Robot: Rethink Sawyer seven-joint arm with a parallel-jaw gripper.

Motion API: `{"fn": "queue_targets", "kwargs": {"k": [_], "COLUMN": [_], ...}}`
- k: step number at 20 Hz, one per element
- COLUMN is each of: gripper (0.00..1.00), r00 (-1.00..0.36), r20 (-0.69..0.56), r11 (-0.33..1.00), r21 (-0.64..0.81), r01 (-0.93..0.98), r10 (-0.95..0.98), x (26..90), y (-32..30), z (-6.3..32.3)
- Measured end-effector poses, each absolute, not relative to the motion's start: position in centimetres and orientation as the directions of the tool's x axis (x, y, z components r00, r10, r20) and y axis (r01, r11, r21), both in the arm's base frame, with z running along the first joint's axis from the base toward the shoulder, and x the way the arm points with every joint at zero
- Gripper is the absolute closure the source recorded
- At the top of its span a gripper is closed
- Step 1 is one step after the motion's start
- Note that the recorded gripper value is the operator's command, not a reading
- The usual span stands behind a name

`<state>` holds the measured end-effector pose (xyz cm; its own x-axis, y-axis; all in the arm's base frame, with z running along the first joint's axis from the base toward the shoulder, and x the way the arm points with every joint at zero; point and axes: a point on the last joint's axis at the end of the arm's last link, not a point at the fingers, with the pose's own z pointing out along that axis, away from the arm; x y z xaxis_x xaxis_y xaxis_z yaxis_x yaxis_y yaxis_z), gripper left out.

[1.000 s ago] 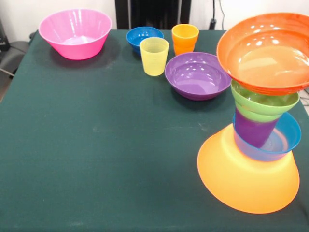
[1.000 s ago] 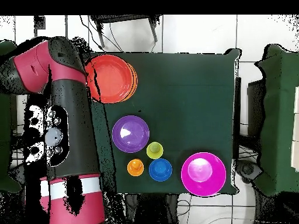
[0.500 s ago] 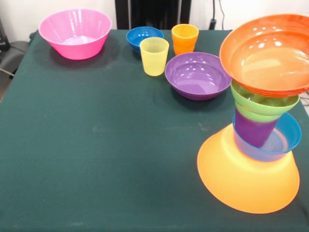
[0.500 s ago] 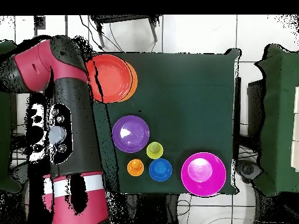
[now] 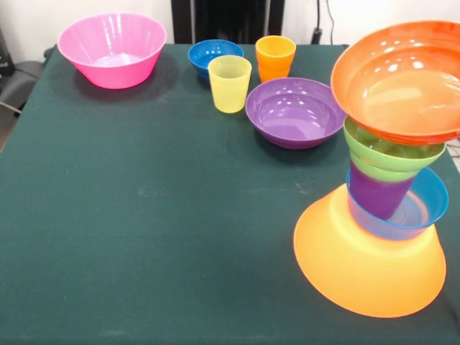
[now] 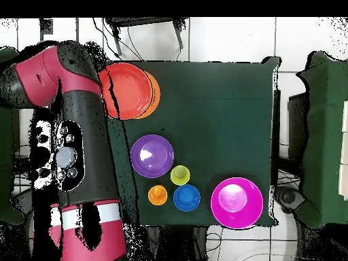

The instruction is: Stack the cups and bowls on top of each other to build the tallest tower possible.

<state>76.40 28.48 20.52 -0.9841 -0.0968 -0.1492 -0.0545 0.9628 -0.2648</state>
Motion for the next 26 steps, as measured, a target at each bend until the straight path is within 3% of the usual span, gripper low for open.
{"fn": "queue_targets", "kwargs": {"k": [26], "gripper": [1.0], "r00": [-0.976], "r20": [-0.16], "r11": [0.933], "r21": [-0.35], "r01": [-0.084], "r10": [-0.148], "x": [76.4], "y": [26.9], "z": [19.6]}}
